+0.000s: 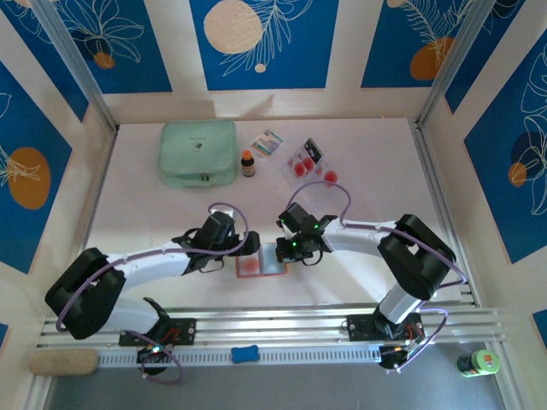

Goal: Put the credit cards into the card holder

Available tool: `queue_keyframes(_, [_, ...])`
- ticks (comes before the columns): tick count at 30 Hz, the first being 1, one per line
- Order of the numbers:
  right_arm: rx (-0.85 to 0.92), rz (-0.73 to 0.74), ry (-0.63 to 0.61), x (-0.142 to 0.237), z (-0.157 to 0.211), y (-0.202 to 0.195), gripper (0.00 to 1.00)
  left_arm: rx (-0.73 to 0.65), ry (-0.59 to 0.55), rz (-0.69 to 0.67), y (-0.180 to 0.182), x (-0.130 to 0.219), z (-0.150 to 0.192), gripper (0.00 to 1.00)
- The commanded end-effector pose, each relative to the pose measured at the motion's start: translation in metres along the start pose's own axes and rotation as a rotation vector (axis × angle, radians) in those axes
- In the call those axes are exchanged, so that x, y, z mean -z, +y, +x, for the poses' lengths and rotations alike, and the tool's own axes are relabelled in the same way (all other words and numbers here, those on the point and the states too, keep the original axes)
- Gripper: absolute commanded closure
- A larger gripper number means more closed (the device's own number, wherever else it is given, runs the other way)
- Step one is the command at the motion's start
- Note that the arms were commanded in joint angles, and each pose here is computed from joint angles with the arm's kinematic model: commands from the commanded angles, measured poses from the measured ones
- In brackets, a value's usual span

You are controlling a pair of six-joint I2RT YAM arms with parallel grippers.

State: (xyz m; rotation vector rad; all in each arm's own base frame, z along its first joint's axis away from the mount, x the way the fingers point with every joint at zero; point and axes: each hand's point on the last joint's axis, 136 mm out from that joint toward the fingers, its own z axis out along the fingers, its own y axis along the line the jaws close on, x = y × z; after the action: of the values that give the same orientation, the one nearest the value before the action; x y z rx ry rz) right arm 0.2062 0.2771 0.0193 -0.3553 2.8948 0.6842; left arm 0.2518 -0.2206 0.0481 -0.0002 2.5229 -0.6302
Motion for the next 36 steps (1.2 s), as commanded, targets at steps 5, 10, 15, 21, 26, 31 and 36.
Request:
queue_keyframes(5, [-0.043, 0.052, 0.061, -0.009, 0.021, -0.021, 1.0, 0.044, 0.017, 0.061, -0.006, -0.006, 0.006, 0.0])
queue_keyframes(10, [-0.045, 0.052, 0.061, -0.01, 0.022, -0.02, 1.0, 0.042, 0.02, 0.074, -0.01, -0.006, 0.008, 0.0])
queue_keyframes(15, [-0.046, 0.053, 0.062, -0.011, 0.022, -0.021, 1.0, 0.044, 0.033, 0.075, -0.011, -0.009, 0.013, 0.0])
queue_keyframes(21, [-0.047, 0.051, 0.063, -0.011, 0.022, -0.02, 1.0, 0.045, 0.045, 0.085, -0.016, -0.014, 0.017, 0.0])
queue_keyframes(26, [-0.049, 0.049, 0.066, -0.013, 0.022, -0.021, 1.0, 0.038, 0.053, 0.105, -0.026, -0.014, 0.019, 0.0])
queue_keyframes(31, [-0.052, 0.049, 0.068, -0.014, 0.022, -0.021, 1.0, 0.027, 0.048, 0.129, -0.039, -0.011, 0.018, 0.0])
queue_keyframes(36, [-0.055, 0.049, 0.07, -0.016, 0.023, -0.021, 1.0, 0.03, 0.03, 0.144, -0.045, -0.003, 0.012, 0.0])
